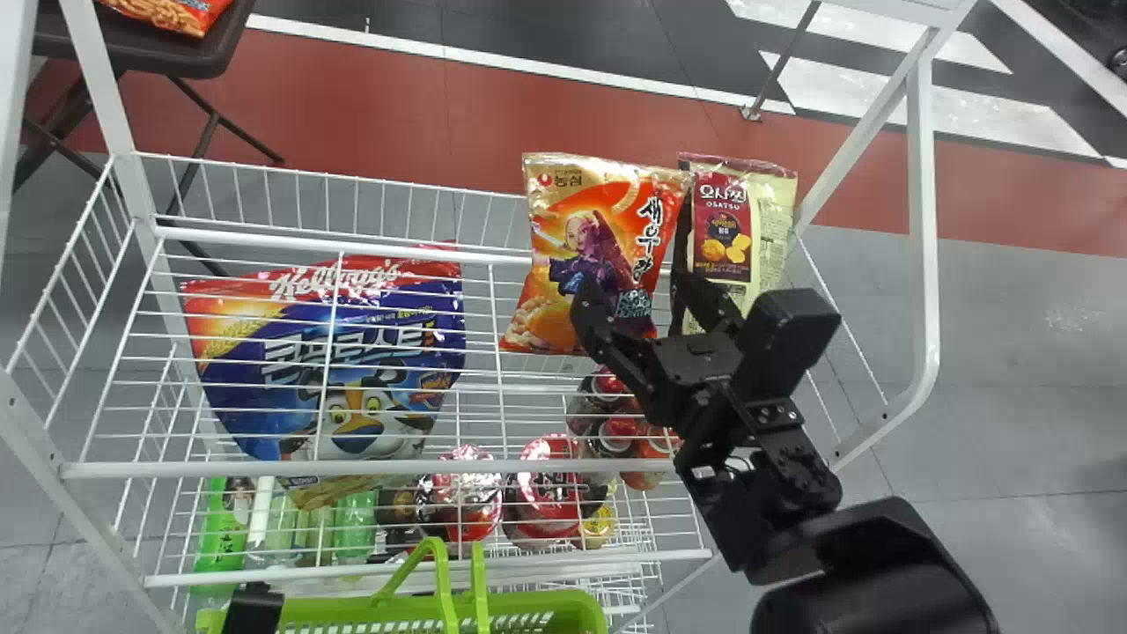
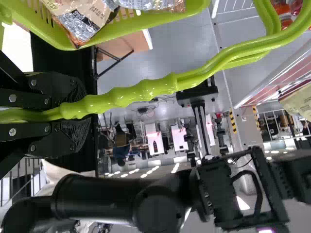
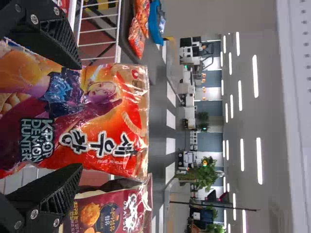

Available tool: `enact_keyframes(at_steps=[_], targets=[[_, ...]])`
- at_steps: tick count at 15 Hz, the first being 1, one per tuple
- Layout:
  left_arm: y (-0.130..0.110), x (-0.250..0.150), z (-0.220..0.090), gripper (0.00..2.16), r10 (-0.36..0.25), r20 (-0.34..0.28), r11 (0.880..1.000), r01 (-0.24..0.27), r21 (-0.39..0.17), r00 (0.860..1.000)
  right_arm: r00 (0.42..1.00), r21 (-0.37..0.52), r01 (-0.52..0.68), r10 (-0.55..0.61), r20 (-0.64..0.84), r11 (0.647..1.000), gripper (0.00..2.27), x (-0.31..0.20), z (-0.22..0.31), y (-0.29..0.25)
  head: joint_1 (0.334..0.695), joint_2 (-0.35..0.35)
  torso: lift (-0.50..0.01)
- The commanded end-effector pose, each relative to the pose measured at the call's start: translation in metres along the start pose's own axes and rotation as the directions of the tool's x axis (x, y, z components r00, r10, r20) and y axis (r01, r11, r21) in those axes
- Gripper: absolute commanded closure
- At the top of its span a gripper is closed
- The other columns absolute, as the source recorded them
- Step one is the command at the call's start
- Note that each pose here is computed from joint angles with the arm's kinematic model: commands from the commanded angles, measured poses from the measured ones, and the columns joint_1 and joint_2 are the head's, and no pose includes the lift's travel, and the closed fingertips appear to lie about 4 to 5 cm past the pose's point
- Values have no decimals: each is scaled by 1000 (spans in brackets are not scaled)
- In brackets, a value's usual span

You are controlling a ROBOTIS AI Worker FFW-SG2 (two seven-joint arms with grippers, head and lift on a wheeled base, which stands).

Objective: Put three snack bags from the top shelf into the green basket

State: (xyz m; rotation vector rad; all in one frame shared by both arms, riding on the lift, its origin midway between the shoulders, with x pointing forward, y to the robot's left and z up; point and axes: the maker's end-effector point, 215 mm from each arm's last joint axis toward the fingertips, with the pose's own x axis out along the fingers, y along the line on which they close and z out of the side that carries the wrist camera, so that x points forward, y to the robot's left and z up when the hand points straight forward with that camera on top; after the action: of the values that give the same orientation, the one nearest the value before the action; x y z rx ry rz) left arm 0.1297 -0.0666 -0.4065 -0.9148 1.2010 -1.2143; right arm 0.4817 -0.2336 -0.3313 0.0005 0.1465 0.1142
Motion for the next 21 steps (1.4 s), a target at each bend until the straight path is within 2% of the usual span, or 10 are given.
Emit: enact_keyframes(at_steps=[1,2,3,4,5,10,13,15,18,21], targets=[[-2,0,0,2145,-11,3,1000,11,-2,1000,998,6,-12,12,-59,1000,164,15,-12,3,695,-350,-50],[-3,0,-1,2145,-13,3,1000,13,-3,1000,996,11,-31,32,-80,999,178,22,-18,8,695,-350,-50],[-3,0,-1,2145,-12,3,1000,12,-1,1000,993,13,-65,66,-94,998,485,27,-21,13,695,-350,-50],[-3,1,-1,2145,-14,1,1000,14,-2,1000,990,19,-88,89,-113,996,1393,27,-25,19,695,-350,-50],[-4,2,-2,2145,-17,0,1000,17,-1,1000,982,25,-103,106,-157,994,2138,24,-36,23,695,-350,-50],[-7,2,-3,2145,-16,3,1000,16,5,1000,983,22,-148,149,-111,989,2233,9,-10,33,695,-350,-50],[-6,1,-5,2145,-11,2,1000,11,1,1000,976,89,-194,201,-85,977,2233,-20,14,36,695,-350,-50],[-5,1,-4,2145,-6,2,1000,6,3,1000,957,119,-241,256,-139,963,2233,-52,28,41,695,-350,-50],[-4,2,1,2145,-12,18,1000,12,11,1000,875,176,-287,333,-353,942,2233,-119,14,39,695,-350,-50],[-2,1,4,2145,-4,30,1000,3,21,1000,756,185,-265,323,-570,946,2233,-188,-20,31,695,-350,-50]])
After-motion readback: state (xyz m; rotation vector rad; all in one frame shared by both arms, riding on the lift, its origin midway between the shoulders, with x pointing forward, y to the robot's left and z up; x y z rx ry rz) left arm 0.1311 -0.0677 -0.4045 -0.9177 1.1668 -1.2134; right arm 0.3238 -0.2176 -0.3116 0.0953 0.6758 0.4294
